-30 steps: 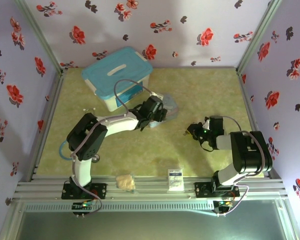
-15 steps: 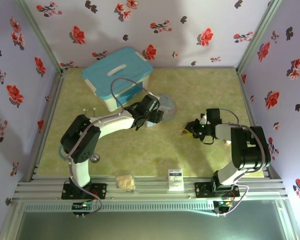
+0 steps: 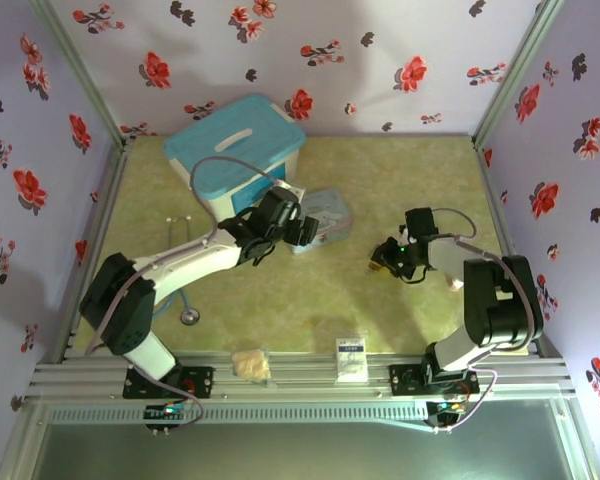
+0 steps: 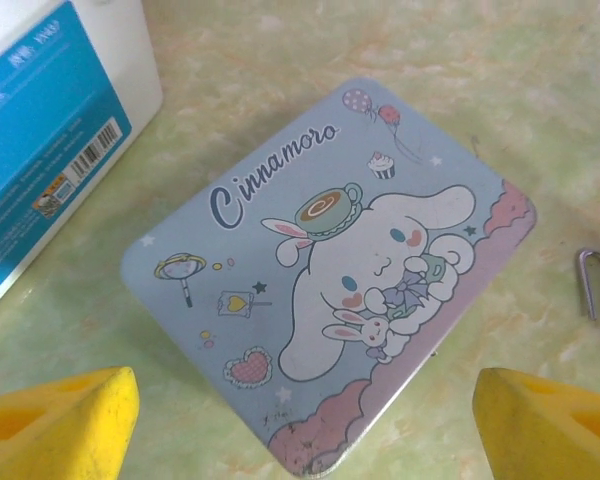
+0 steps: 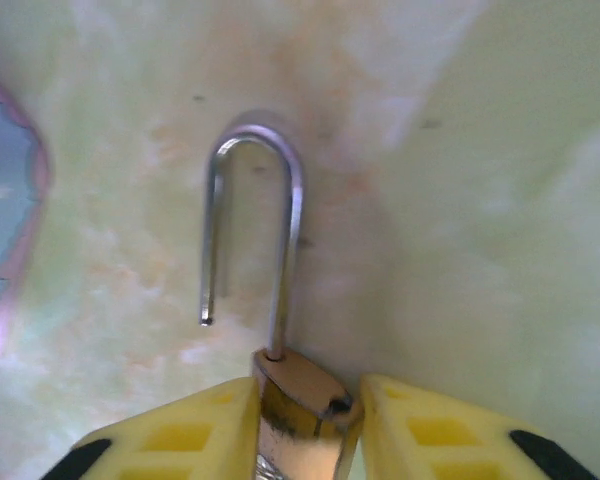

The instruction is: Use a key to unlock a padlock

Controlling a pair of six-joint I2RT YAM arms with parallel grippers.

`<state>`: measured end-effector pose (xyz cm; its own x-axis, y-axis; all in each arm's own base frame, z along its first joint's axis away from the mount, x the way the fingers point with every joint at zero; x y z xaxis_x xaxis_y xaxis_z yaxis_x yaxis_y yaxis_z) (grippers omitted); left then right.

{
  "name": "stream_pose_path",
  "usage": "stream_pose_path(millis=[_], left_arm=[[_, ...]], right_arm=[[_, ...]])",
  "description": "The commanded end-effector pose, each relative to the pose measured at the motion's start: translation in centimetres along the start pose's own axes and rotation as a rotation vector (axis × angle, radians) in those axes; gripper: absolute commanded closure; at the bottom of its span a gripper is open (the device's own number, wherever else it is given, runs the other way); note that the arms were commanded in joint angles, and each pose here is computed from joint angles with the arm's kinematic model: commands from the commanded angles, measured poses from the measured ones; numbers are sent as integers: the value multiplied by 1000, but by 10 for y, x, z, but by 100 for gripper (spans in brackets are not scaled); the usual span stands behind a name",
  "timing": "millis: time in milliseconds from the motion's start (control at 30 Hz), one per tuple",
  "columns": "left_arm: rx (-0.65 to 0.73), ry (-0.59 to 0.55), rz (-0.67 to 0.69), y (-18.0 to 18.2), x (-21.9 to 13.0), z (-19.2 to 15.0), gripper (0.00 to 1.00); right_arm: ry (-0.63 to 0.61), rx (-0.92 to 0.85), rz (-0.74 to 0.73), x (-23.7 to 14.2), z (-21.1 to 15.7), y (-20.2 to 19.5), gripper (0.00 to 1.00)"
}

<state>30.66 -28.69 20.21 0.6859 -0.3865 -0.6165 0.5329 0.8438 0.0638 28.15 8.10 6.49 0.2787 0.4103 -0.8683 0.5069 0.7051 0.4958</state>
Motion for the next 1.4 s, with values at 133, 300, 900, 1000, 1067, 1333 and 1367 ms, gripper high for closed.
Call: stream_pose_path(millis=[133,300,900,1000,1067,1333,1367], left_arm=[[-121,20,-35,-9,-9,-37,11],[-156,56,-28,-6,-16,-70,10],[-152,-3,245,68,-73,-79,1],[-114,-101,446,108,-92,-82,0],[-111,-175,580,134,-100,-87,0],[-183,-112,776,210,-93,-113,0],[-171,-118,793,215,-92,-113,0]], right_arm=[[-58,-174,-303,-3,-13,0,53],[-82,-247,-446,-3,-16,-10,53],[-396,-364,-346,-75,4,25,28],[-619,-383,-383,-110,26,25,1],[-767,-373,-417,-128,43,18,1],[-985,-276,-358,-116,86,-34,1],[-1009,-293,-355,-112,87,-37,1]])
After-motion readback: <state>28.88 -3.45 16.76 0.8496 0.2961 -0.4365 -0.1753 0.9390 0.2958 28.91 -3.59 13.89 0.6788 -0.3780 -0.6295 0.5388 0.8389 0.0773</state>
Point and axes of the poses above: each hand's point on the last joint's axis, 136 mm out from that joint toward the fingers, its own x axis out along the fingers, its own y axis along the line the jaws close on, z = x × y, the point moved 5 cm from there along -x, back along the fingers, and after that the axes turned 10 degrees about x, right-handed, at the moved point
